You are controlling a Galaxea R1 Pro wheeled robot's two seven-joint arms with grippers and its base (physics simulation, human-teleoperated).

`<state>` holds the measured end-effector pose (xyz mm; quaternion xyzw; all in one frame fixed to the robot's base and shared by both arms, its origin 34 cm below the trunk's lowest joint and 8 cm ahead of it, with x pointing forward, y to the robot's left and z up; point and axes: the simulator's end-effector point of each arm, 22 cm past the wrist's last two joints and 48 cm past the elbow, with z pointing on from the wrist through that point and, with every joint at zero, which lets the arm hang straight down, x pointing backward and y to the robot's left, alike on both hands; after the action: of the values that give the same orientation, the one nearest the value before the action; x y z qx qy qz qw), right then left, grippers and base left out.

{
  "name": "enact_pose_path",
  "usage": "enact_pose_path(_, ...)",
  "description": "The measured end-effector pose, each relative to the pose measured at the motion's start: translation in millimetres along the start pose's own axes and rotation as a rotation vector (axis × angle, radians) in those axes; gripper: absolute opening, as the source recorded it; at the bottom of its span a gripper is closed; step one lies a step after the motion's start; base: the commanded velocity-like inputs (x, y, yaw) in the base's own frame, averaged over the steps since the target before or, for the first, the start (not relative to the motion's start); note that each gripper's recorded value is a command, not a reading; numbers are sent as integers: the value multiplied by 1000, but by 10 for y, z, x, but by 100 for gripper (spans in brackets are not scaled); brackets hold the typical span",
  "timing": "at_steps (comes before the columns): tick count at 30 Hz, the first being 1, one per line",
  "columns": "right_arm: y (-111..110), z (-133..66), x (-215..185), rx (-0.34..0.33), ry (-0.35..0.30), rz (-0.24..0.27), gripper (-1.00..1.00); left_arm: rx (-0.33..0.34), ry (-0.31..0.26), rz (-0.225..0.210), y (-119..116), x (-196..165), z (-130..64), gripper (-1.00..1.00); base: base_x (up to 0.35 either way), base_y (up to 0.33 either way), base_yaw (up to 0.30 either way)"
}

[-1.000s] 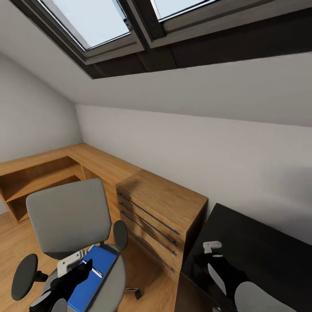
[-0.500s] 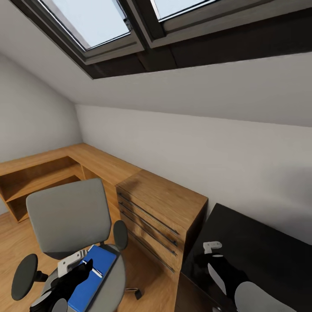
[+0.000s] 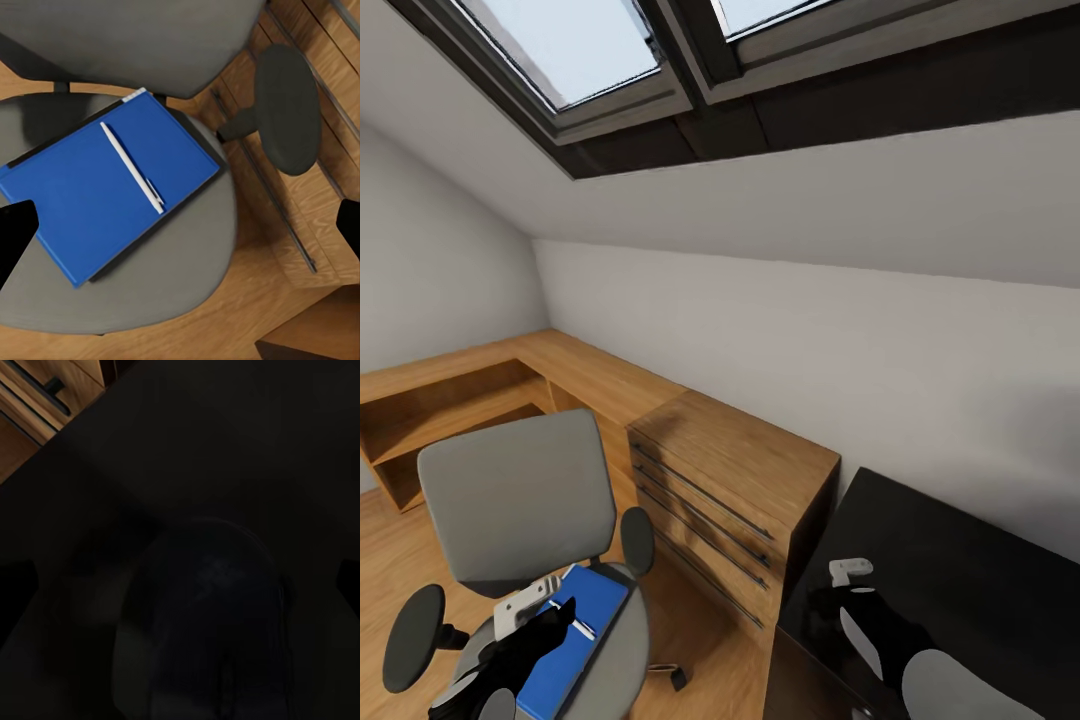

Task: In the bedroom, organize the workspace by keeping the computer under the desk, ensuring the monitor is on the desk, placing the keyboard on the desk next to the monitor, placing the mouse on the desk next to the keyboard, moving the folder from the swivel chair onto the desk next to the mouse, stacking the notebook on top of the folder with the pen on top of the notebook, and positioning the swivel chair next to the desk.

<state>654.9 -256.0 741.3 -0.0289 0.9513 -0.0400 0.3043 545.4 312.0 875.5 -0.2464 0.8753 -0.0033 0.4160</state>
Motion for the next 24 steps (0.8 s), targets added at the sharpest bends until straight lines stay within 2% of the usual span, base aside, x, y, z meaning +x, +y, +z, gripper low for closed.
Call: enact_pose_path(24, 0, 33, 20, 0, 2, 1, 100, 0, 0, -4, 11, 19, 28, 100, 0, 0, 0)
